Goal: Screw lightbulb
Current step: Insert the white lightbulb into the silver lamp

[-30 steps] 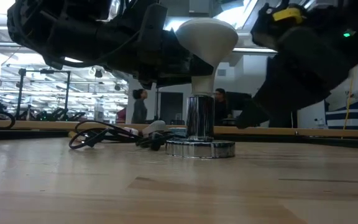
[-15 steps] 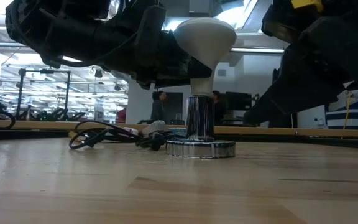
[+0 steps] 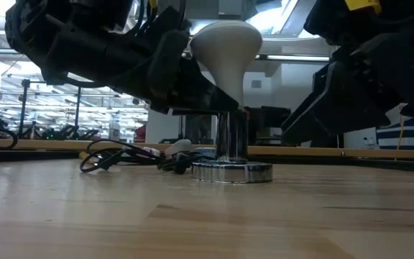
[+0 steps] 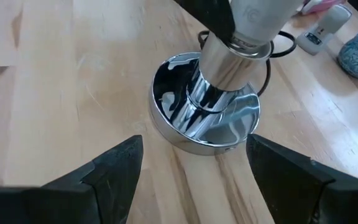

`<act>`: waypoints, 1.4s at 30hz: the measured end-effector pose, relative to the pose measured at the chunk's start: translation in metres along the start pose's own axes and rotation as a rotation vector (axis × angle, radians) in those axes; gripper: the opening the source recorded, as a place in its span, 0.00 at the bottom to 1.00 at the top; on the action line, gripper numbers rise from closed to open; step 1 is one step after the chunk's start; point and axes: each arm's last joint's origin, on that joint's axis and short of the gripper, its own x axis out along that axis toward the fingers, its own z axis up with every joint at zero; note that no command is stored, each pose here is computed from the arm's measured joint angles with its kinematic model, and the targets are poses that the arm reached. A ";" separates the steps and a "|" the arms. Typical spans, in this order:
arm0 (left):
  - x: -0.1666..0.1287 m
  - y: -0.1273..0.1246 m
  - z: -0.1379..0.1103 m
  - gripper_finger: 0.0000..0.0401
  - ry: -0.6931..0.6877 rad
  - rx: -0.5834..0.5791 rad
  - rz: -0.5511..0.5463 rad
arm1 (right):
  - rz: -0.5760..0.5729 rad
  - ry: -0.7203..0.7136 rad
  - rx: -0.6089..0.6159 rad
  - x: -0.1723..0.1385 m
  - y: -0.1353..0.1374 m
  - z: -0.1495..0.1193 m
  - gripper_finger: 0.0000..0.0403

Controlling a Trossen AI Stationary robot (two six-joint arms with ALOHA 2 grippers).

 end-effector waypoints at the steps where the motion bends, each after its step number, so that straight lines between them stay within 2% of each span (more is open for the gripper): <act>1: 0.000 0.000 0.000 0.42 0.000 -0.002 0.000 | -0.001 0.000 0.000 0.000 0.000 0.000 0.72; 8: 0.000 0.000 0.000 0.42 -0.002 0.000 0.002 | 0.004 -0.031 0.011 -0.007 0.001 0.006 0.72; 13: 0.000 0.000 0.001 0.42 -0.004 0.009 0.002 | -0.042 -0.163 -0.002 -0.039 0.001 0.032 0.72; 16: 0.000 0.000 0.001 0.42 -0.005 0.009 0.003 | -0.131 -0.235 -0.017 -0.058 -0.006 0.046 0.72; 19: 0.000 0.000 0.001 0.42 -0.005 0.009 0.003 | -0.269 -0.321 -0.013 -0.071 -0.017 0.062 0.72; 23: 0.000 0.000 0.001 0.42 -0.005 0.009 0.003 | -0.380 -0.326 -0.049 -0.065 -0.032 0.073 0.72; 29: 0.000 0.000 0.001 0.42 -0.007 0.007 0.008 | -0.318 -0.256 -0.026 -0.041 -0.053 0.085 0.72; 37: 0.000 0.000 0.002 0.42 -0.007 0.007 0.006 | -0.316 -0.315 -0.090 -0.039 -0.055 0.101 0.72; 42: 0.000 0.000 0.002 0.42 -0.007 0.007 0.005 | -0.286 -0.326 -0.077 -0.038 -0.055 0.103 0.72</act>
